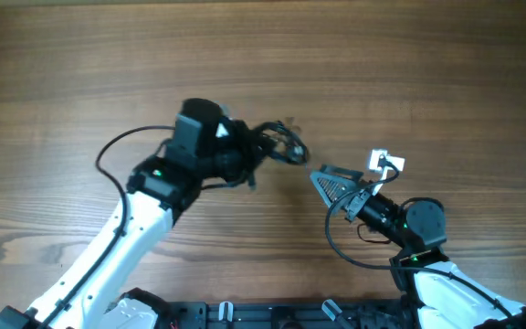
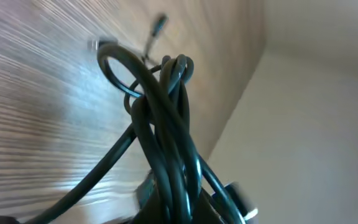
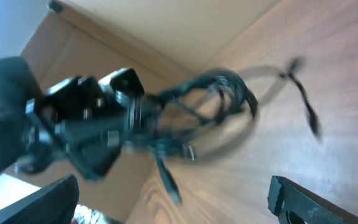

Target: Untangle cables

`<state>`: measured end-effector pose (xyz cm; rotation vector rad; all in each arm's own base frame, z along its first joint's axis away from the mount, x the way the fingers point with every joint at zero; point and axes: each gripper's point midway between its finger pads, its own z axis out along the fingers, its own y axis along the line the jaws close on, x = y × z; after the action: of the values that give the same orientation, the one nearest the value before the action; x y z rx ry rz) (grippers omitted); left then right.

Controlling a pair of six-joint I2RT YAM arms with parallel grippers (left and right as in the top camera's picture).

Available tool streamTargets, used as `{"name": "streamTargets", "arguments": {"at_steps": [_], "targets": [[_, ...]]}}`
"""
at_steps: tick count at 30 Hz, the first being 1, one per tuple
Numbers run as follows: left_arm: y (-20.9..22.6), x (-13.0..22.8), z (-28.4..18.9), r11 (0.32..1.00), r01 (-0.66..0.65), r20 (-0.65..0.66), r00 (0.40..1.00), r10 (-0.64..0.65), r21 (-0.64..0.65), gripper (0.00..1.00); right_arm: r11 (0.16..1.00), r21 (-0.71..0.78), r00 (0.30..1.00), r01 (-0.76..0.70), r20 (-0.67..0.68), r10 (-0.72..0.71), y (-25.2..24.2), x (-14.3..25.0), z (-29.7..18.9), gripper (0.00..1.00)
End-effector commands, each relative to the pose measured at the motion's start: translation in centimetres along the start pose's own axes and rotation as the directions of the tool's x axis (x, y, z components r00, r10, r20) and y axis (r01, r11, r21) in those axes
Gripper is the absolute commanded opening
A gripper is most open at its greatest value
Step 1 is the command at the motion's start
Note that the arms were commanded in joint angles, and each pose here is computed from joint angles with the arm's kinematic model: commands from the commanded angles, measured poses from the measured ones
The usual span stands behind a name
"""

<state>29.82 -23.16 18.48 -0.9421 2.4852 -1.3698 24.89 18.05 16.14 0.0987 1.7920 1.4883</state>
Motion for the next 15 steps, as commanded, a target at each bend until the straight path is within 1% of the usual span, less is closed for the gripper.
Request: {"name": "streamTargets", "arguments": {"at_steps": [1,3,6,8,9,11,12,14,15], "targets": [[0.2,-2.2,-0.7,0.958,0.285,0.05,0.957,-0.286,0.022,0.04,1.0,-0.022,0.995,-0.006,-0.096,0.004,0.2,1.6,0.1,1.0],[0.2,-2.3,-0.7,0.927,0.375,0.048,0.925,-0.376,0.027,0.04,0.999,0.006,0.992,-0.039,-0.117,0.039,-0.5,2.1,0.1,1.0],[0.2,-1.2,-0.5,0.867,0.498,0.0,0.867,-0.498,0.005,0.04,0.99,0.049,0.982,-0.132,-0.133,0.137,-1.3,2.7,0.0,0.99],[0.3,0.3,-0.3,0.806,0.591,-0.047,0.805,-0.592,-0.033,0.04,0.992,0.046,0.983,-0.115,-0.138,0.12,-1.3,2.8,0.0,0.99],[0.3,0.7,-0.2,0.794,0.606,-0.053,0.793,-0.607,-0.042,0.04,0.994,0.048,0.986,-0.095,-0.131,0.101,-1.4,2.7,0.0,1.0],[0.3,1.4,0.0,0.78,0.623,-0.062,0.778,-0.626,-0.055,0.04,0.991,0.069,0.988,-0.112,-0.102,0.119,-1.8,2.2,0.0,0.99],[0.3,1.6,0.1,0.769,0.637,-0.065,0.766,-0.64,-0.061,0.04,0.984,0.079,0.982,-0.158,-0.091,0.165,-1.9,2.1,0.0,0.99],[0.2,2.4,0.3,0.746,0.662,-0.073,0.742,-0.666,-0.077,0.04,0.934,0.098,0.934,-0.343,-0.07,0.351,-1.9,2.2,0.1,0.97],[0.2,2.7,0.4,0.742,0.665,-0.078,0.738,-0.67,-0.082,0.04,0.911,0.104,0.912,-0.398,-0.058,0.405,-1.9,2.2,0.2,0.92]]}}
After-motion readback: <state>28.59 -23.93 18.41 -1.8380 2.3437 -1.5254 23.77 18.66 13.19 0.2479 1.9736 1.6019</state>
